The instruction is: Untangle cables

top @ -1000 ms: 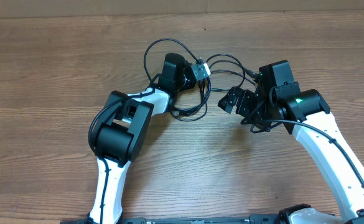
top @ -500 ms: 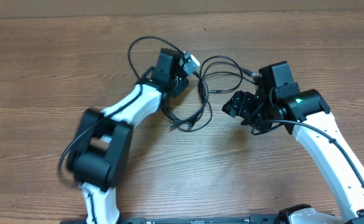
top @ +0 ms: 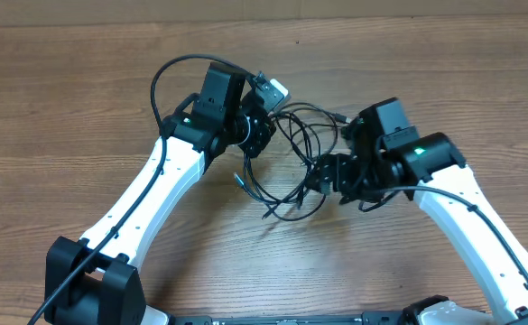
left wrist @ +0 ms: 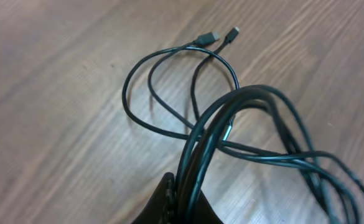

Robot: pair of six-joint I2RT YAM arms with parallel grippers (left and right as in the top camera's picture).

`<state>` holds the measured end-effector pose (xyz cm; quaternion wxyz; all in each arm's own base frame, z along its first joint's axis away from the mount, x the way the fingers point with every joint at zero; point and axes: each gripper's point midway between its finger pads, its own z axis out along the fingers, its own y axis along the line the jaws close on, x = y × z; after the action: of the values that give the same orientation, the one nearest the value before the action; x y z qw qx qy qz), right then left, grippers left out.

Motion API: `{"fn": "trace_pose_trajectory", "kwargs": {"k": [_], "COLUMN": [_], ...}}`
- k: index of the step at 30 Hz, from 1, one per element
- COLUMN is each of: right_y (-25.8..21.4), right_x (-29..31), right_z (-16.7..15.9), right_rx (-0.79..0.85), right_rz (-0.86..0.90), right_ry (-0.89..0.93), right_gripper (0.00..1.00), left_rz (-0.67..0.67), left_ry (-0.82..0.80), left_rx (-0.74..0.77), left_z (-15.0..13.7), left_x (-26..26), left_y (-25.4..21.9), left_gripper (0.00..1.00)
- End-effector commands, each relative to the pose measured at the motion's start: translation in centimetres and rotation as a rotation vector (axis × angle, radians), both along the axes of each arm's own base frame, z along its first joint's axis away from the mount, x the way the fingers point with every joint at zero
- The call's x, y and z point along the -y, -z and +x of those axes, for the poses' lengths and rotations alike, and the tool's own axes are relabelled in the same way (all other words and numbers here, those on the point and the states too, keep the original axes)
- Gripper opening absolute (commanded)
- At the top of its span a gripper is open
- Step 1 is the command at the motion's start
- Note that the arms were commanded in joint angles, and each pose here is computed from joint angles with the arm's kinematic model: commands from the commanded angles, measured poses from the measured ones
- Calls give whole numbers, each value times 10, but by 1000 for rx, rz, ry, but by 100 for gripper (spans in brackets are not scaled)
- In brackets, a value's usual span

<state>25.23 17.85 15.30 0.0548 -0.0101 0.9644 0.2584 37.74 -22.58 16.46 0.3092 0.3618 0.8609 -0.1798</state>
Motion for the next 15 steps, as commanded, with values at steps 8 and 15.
{"fn": "trace_pose_trajectory", "kwargs": {"k": [8,15], "right_y": [2,8], "right_x": [-8,-5], "right_z": [25,41], "right_rx": [234,318], "right_rz": [-155,-240], "right_ry": [-89,-69], "right_gripper": [83,77], "left_rz": [-131,-186], "left_ry": [63,90], "left_rx": [-50,-51], "left_z": [-17,-24], "left_x": [16,22], "left_y": [-20,-34], "left_gripper": [4,4]}}
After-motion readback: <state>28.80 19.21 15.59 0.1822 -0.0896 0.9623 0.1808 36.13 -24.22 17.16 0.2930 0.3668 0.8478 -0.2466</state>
